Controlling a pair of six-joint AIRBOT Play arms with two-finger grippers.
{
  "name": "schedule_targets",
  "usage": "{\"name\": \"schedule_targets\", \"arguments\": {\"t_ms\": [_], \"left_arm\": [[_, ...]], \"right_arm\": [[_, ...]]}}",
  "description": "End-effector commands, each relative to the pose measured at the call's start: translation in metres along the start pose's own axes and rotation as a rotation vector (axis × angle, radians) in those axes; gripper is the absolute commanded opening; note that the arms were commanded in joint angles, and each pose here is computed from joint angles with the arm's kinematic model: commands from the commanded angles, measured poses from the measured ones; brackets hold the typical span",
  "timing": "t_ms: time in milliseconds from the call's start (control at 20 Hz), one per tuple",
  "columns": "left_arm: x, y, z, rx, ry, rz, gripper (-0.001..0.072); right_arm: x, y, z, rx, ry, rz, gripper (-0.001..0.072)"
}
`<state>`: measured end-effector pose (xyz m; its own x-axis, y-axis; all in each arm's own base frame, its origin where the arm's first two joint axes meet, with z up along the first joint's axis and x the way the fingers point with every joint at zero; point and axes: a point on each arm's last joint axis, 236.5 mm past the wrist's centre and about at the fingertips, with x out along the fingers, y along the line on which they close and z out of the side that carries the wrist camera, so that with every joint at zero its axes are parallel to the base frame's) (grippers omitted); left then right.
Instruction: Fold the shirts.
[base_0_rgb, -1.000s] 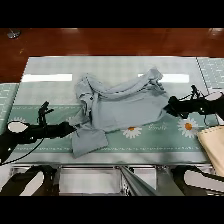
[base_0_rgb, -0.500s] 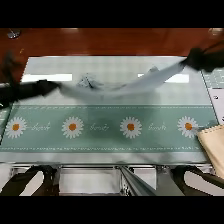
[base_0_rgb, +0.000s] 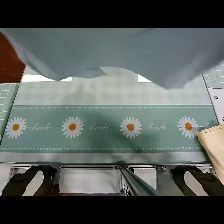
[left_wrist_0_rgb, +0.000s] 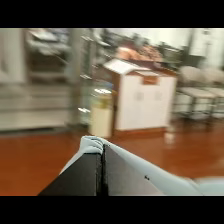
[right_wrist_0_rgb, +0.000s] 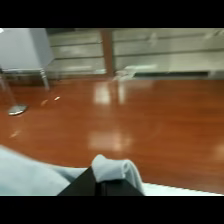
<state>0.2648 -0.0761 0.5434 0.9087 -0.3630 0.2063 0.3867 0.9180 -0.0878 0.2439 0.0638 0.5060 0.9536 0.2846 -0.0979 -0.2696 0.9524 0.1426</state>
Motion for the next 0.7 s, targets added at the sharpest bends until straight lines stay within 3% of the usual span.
{"name": "schedule_targets", "arguments": {"t_ms": [0,300,500,650], "left_arm": [[-0.083,0.009,0.046,0.206,-0.056,0.274,0.002],[-0.163,0.006,0.036,0.322,0.018,0.448,0.0021],[-0.148,0.019,0.008,0.284,0.105,0.442,0.0021],[-0.101,0.043,-0.07,0.166,0.301,0.368,0.0021]], "right_arm": [[-0.091,0.006,-0.007,-0.088,-0.041,-0.161,0.0027],[-0.148,0.022,-0.04,-0.053,-0.003,-0.202,0.0027],[-0.131,0.012,-0.067,-0.014,0.115,-0.205,0.0027],[-0.083,0.001,-0.106,0.044,0.265,-0.143,0.0027]]}}
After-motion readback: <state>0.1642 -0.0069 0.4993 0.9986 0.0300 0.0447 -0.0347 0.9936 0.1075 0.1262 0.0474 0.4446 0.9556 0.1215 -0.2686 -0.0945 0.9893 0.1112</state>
